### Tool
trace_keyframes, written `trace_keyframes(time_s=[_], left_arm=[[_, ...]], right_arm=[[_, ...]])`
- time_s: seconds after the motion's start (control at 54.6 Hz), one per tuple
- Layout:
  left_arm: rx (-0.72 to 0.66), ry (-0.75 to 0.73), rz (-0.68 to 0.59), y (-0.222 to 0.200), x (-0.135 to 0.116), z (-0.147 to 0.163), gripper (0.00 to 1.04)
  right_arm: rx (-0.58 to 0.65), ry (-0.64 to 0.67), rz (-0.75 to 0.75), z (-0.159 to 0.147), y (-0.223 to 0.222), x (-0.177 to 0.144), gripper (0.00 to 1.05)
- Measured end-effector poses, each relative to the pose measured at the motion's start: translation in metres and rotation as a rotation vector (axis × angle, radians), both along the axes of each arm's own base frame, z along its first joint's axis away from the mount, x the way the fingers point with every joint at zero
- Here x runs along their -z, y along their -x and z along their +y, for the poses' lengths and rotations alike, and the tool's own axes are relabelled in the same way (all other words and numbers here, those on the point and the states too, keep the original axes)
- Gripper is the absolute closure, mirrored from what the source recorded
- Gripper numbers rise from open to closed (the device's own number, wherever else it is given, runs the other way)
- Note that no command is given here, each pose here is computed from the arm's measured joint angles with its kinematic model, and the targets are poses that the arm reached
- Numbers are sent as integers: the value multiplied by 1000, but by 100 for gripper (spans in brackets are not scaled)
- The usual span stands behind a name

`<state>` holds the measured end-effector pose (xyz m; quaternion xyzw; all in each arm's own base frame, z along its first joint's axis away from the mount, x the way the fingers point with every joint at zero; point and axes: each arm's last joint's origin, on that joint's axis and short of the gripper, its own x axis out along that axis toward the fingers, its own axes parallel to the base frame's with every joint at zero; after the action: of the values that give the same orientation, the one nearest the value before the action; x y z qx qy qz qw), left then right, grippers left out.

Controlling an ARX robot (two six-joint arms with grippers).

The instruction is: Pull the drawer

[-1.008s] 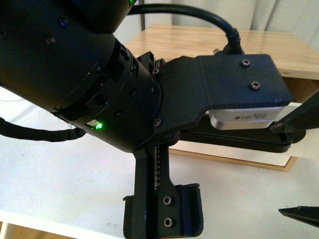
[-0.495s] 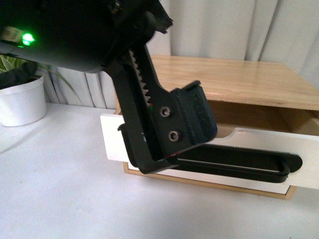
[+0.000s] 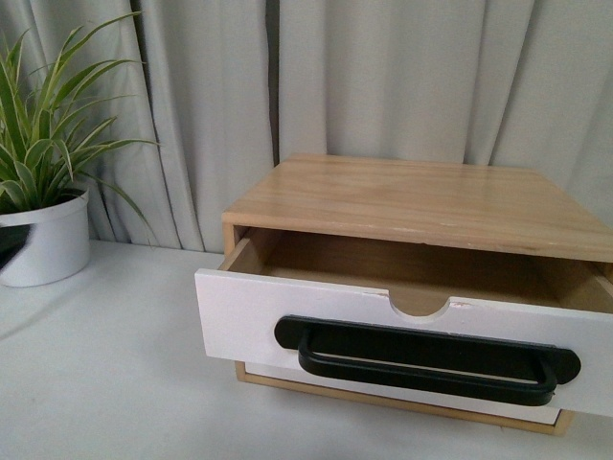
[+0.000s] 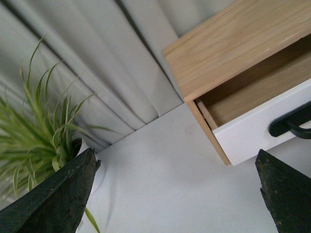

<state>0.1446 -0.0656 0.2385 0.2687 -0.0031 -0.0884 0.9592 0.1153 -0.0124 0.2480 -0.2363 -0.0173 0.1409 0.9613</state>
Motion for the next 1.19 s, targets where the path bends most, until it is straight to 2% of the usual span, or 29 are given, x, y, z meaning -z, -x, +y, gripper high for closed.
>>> trace_keyframes(time_s=[0.073,0.147,0.22,0.385,0.458,0.477,0.513,0.66,0.733,0.77,0.862,1.008,1.1,1.191], left_arm=[[-95,99,-19,15,7,12,6],[-168,222,-89,28,12,18,6],[-165,315,-139,36,11,21,6],[-164,369,-130,38,12,21,8],[-147,440,-6,46,22,27,27],[-153,448,3,46,24,29,31],[-161,477,8,47,27,33,38],[-166,523,8,47,37,43,65],[-163,528,9,47,41,46,77],[-166,532,7,47,44,48,86],[-165,535,8,47,48,51,101],[-139,542,18,47,55,59,101],[-185,546,4,47,57,65,101],[-176,546,8,47,60,65,101]], right_arm=[[49,-40,-1,-4,11,7,9],[134,-82,-11,-9,17,12,9],[149,-105,-7,-10,17,13,9],[151,-123,-4,-10,18,13,9],[263,-275,7,-7,18,20,25],[294,-338,14,-6,18,25,31],[299,-380,22,-5,18,29,38],[294,-442,35,0,17,42,63],[329,-454,27,5,17,47,76],[311,-459,29,9,18,49,84],[283,-460,38,12,18,55,102],[288,-464,40,12,17,62,103],[287,-465,37,12,18,65,103],[286,-466,36,12,18,67,103]])
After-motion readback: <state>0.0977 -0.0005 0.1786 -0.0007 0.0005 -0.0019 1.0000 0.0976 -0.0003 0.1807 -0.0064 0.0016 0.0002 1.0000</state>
